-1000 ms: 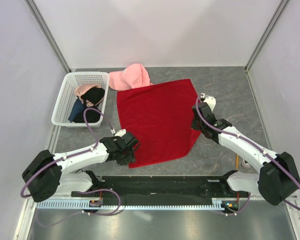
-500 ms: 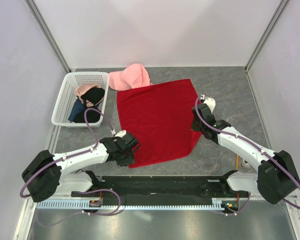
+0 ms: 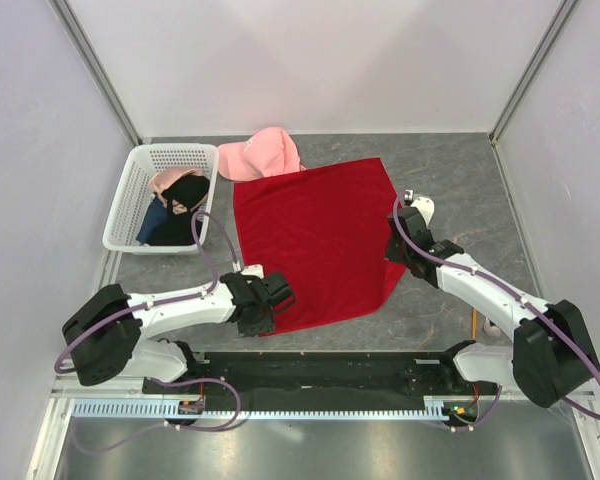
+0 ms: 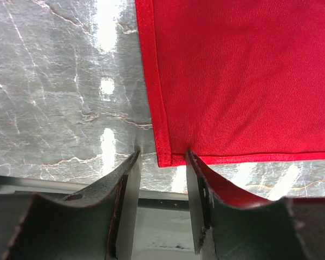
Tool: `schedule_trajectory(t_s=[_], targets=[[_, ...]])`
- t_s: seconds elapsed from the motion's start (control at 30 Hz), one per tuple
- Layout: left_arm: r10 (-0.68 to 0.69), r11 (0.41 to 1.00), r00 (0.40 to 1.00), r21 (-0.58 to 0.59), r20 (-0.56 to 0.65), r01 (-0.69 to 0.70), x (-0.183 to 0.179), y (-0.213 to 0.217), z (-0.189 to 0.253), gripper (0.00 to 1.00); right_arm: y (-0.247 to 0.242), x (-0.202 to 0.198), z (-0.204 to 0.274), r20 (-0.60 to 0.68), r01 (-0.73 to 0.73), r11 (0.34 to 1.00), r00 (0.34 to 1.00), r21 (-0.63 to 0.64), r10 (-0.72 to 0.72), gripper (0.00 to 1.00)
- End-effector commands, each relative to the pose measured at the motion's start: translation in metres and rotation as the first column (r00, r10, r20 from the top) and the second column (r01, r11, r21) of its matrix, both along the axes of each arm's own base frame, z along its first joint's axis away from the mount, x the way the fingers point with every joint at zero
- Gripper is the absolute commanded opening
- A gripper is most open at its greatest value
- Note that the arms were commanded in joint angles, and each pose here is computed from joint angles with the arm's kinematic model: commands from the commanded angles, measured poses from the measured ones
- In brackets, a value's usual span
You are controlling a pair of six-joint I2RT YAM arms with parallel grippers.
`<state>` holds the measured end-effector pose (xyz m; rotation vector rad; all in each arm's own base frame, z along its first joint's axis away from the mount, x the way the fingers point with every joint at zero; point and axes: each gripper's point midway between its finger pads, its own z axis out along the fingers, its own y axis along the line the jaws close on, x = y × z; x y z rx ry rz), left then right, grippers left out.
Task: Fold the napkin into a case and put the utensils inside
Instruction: Flatten out the crumpled napkin at the center of the board.
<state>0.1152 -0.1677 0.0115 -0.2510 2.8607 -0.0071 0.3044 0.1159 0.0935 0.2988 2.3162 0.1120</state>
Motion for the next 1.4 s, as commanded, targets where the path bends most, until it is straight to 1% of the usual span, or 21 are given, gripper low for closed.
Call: schedule_trajectory(t_s=[0.0,0.17,0.3,0.47,0.5,0.6,0.67,0.77,0.87,0.9,0.93,1.0,1.03,1.07,1.1,1.13,1.17,1.2,1.23,1.3,1.37], targets=[[0.065,0.997,0.998,0.031,0.010,-0.066,0.001,0.001,-0.011,0.45,0.001,0.004,0.007,0.032,-0.011,1.000,0.999,0.019,0.010,0.00],[0.081,0.997,0.996,-0.009,0.044,-0.081,0.006,-0.003,-0.012,0.39,0.000,0.001,0.012,0.043,-0.019,0.999,0.999,0.031,0.017,0.00],[0.094,0.995,0.991,-0.041,0.098,-0.091,0.011,-0.001,-0.007,0.27,0.000,-0.002,0.016,0.049,-0.026,0.999,0.999,0.039,0.024,0.00],[0.105,0.990,0.975,-0.112,0.196,-0.084,0.024,-0.001,0.017,0.17,-0.005,-0.007,0.029,0.084,-0.024,0.997,0.996,0.067,0.018,0.00],[0.104,0.988,0.971,-0.136,0.215,-0.076,0.028,-0.005,0.024,0.12,-0.005,-0.009,0.038,0.107,-0.033,0.996,0.994,0.081,0.024,0.00],[0.075,0.979,0.951,-0.204,0.299,-0.013,0.039,-0.014,0.061,0.02,-0.007,-0.013,0.061,0.173,-0.063,0.993,0.984,0.097,0.046,0.00],[0.022,0.973,0.928,-0.220,0.373,0.065,0.045,-0.015,0.092,0.02,-0.008,-0.017,0.084,0.228,-0.088,0.991,0.972,0.105,0.062,0.00],[0.005,0.951,0.860,-0.269,0.510,0.154,0.056,-0.015,0.156,0.02,-0.017,-0.030,0.135,0.359,-0.134,0.987,0.929,0.089,0.093,0.00],[0.016,0.902,0.751,-0.334,0.660,0.275,0.060,-0.011,0.235,0.02,-0.027,-0.056,0.202,0.531,-0.202,0.977,0.836,0.065,0.137,0.00],[0.035,0.870,0.705,-0.369,0.708,0.327,0.057,-0.010,0.269,0.02,-0.033,-0.073,0.230,0.614,-0.228,0.971,0.777,0.066,0.141,0.00],[0.005,0.854,0.654,-0.343,0.756,0.390,0.055,-0.007,0.288,0.02,-0.038,-0.085,0.259,0.676,-0.250,0.967,0.719,0.038,0.159,0.00],[0.060,0.758,0.537,-0.389,0.841,0.523,0.038,-0.002,0.350,0.02,-0.044,-0.115,0.300,0.771,-0.299,0.954,0.611,0.017,0.178,0.00],[0.041,0.732,0.475,-0.350,0.879,0.584,0.031,0.000,0.367,0.02,-0.049,-0.134,0.330,0.824,-0.319,0.948,0.537,0.000,0.181,0.00],[0.078,0.688,0.416,-0.351,0.906,0.635,0.024,0.003,0.392,0.02,-0.046,-0.149,0.347,0.851,-0.369,0.928,0.473,-0.043,0.227,0.00],[0.098,0.607,0.358,-0.341,0.928,0.718,0.003,0.007,0.420,0.02,-0.049,-0.166,0.363,0.880,-0.387,0.920,0.413,-0.061,0.232,0.00],[0.099,0.578,0.300,-0.300,0.949,0.759,-0.006,0.011,0.436,0.02,-0.052,-0.186,0.387,0.911,-0.406,0.910,0.340,-0.083,0.235,0.00],[0.117,0.541,0.264,-0.284,0.957,0.791,-0.015,0.014,0.450,0.02,-0.053,-0.198,0.398,0.923,-0.420,0.901,0.294,-0.108,0.248,0.00],[0.151,0.477,0.208,-0.255,0.967,0.841,-0.033,0.020,0.473,0.02,-0.053,-0.214,0.409,0.937,-0.444,0.886,0.235,-0.133,0.259,0.00],[0.165,0.457,0.176,-0.233,0.970,0.858,-0.039,0.023,0.484,0.02,-0.058,-0.229,0.424,0.951,-0.446,0.884,0.185,-0.144,0.248,0.00],[0.194,0.406,0.128,-0.198,0.973,0.892,-0.052,0.027,0.503,0.02,-0.063,-0.244,0.438,0.964,-0.447,0.883,0.136,-0.145,0.227,0.00],[0.196,0.404,0.107,-0.179,0.975,0.897,-0.053,0.025,0.508,0.02,-0.068,-0.246,0.445,0.971,-0.438,0.891,0.132,-0.123,0.198,0.00]])
